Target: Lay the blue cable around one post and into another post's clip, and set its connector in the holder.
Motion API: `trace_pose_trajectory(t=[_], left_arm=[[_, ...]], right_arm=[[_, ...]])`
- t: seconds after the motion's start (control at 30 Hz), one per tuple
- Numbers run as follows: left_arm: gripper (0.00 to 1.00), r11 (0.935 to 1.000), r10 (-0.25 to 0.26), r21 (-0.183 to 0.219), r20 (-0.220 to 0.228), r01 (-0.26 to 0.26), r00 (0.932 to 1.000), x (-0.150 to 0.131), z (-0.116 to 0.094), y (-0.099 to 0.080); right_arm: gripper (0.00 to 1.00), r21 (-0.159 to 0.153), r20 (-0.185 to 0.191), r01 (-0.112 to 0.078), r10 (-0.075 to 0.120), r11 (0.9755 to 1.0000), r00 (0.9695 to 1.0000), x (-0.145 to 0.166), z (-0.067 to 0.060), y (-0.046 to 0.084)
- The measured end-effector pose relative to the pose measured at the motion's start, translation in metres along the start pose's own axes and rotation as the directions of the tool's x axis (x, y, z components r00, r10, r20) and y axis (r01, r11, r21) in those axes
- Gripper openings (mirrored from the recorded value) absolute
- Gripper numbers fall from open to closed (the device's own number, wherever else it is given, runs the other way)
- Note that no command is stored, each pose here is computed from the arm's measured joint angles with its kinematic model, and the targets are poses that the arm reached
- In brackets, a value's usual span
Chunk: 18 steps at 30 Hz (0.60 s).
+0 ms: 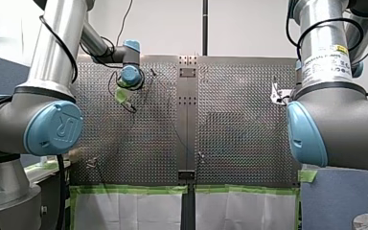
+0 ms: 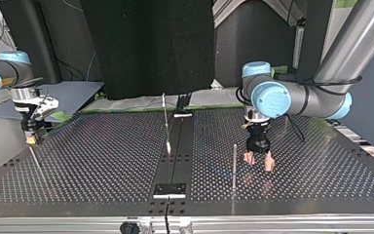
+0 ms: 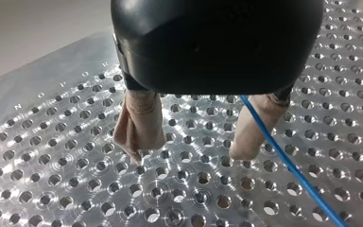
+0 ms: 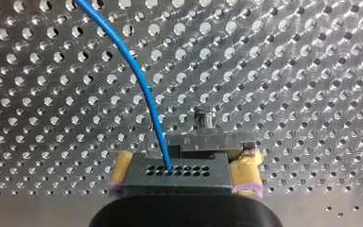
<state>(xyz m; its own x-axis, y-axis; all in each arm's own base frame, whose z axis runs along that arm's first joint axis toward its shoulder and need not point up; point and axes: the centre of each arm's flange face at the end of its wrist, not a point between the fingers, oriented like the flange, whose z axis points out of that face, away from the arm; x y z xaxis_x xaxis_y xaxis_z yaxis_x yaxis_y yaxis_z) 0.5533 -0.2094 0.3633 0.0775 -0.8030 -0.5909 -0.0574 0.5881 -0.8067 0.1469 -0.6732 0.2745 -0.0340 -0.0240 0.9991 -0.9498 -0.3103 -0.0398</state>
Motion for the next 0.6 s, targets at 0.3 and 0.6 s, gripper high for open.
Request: trace_pose_trajectory(t=[0.3, 0.6], left_arm=[[1.0, 1.0, -0.001, -0.001, -0.001, 0.001, 1.0, 0.0002, -0.0003, -0.0001], [1.0, 0.9998, -0.008, -0.017, -0.015, 0.008, 0.9999, 0.0017, -0.0037, 0.0005]], right_arm=[[1.0, 0.0, 0.0, 0.0, 0.0, 1.0, 1.0, 0.0001, 0.0, 0.0], [1.0, 0.0, 0.0, 0.0, 0.0, 1.0, 1.0, 0.0001, 0.0, 0.0]])
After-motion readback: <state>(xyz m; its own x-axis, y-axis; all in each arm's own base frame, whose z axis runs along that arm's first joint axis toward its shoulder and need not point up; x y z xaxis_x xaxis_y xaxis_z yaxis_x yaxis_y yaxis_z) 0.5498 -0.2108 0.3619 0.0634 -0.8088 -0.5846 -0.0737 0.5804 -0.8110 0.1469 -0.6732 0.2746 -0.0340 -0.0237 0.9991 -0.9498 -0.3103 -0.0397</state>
